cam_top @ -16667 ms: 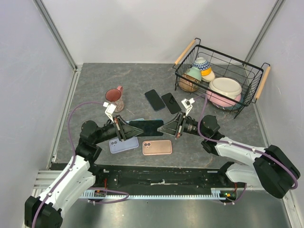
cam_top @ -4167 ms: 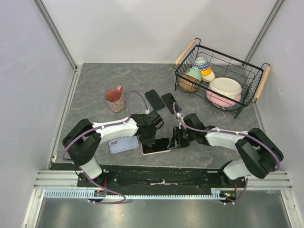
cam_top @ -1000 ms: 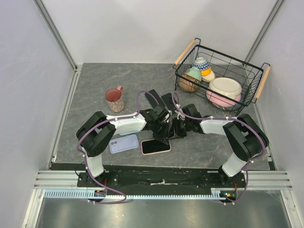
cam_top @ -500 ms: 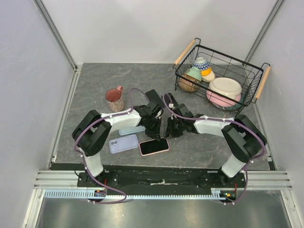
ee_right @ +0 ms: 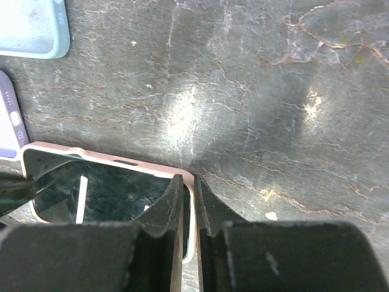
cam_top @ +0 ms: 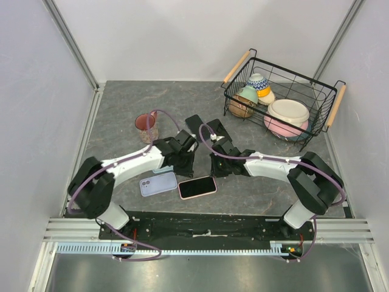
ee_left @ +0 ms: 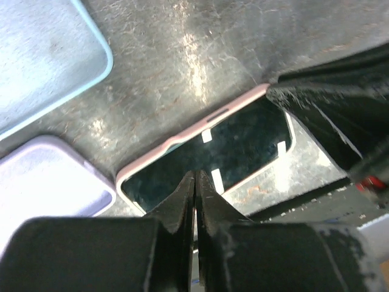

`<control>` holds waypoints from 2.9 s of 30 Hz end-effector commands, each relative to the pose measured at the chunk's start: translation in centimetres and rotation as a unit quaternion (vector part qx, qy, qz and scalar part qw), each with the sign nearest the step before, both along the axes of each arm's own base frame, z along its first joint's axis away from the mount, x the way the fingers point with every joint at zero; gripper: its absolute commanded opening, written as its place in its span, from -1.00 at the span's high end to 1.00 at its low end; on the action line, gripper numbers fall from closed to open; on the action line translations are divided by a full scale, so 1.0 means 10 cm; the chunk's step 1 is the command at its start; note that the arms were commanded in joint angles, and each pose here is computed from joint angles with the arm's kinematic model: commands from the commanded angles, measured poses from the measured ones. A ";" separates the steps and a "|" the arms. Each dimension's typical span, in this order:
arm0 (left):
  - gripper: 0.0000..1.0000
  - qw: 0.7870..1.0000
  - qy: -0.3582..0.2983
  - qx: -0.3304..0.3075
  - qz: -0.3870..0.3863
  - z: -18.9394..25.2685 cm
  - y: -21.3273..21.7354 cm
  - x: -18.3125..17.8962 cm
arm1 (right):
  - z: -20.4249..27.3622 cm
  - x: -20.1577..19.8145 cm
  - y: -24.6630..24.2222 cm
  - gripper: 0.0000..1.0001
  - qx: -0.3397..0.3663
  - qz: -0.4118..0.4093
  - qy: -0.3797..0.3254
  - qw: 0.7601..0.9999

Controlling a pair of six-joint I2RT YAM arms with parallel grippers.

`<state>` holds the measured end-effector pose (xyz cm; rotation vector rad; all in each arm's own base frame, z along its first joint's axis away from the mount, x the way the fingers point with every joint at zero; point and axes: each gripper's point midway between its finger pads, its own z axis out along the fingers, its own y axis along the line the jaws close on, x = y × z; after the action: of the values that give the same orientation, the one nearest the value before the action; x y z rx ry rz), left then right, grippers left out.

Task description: Put the phone into the phone case

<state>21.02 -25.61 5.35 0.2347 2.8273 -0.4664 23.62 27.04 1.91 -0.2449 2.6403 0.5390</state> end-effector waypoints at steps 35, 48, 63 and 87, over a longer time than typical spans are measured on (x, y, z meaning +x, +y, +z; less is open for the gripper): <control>0.17 0.995 0.061 -0.075 0.034 -0.31 0.40 -0.41 | -0.10 -0.26 -0.05 0.25 0.068 0.042 0.050 0.996; 0.53 0.993 0.068 -0.090 0.027 -0.37 0.24 -0.32 | -0.18 -0.22 -0.17 0.84 0.002 0.048 0.034 0.998; 0.55 0.990 0.059 -0.126 0.012 -0.28 0.00 -0.21 | 1.02 0.04 -0.37 -0.71 0.127 0.001 -0.113 0.985; 0.58 0.955 0.091 -0.255 -0.120 0.02 -1.89 -0.10 | 1.67 0.01 -0.75 -0.75 0.164 -0.043 -0.182 0.969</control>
<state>17.54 -32.42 1.69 0.3164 3.0877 -0.7979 23.30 20.35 16.04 -0.1274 2.2214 0.8292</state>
